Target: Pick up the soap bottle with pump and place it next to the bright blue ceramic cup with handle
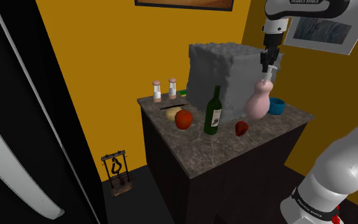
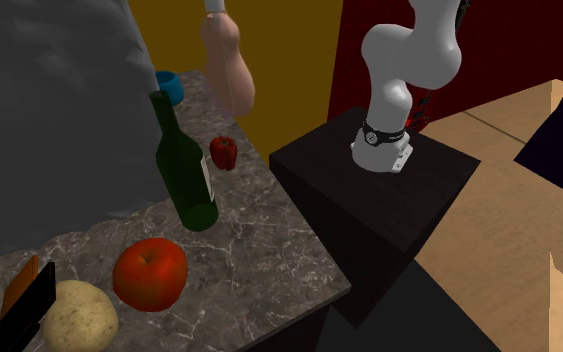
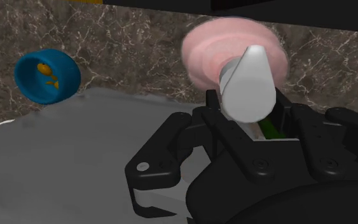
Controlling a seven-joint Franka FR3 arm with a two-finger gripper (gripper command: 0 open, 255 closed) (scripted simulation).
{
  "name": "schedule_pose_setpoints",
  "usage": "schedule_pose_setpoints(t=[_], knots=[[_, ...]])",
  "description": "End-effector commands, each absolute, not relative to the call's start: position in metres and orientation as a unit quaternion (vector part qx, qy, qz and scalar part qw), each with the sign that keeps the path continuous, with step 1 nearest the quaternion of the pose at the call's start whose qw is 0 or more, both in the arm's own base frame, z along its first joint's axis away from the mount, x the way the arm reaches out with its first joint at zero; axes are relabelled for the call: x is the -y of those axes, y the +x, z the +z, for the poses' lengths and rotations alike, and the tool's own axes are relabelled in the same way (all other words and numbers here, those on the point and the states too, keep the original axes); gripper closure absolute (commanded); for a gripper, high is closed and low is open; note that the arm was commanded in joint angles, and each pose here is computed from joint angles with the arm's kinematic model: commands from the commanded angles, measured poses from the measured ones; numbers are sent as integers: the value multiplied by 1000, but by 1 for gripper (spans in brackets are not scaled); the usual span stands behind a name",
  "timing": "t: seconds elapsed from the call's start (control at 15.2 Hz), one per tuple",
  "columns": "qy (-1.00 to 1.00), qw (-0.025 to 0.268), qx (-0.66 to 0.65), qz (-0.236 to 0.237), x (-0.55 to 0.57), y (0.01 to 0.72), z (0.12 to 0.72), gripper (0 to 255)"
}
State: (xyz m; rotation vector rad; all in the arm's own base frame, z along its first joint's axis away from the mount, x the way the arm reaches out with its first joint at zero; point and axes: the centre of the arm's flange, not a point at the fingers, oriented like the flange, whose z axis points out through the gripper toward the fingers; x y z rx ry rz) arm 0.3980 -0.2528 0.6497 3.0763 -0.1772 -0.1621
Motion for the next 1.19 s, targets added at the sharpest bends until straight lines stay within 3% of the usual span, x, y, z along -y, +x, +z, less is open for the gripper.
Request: schedule_pose_setpoints(t=[0.0, 1.12], knots=[[997, 28, 57, -52, 281, 386, 651, 255], [997, 28, 57, -52, 488, 300, 651, 255]])
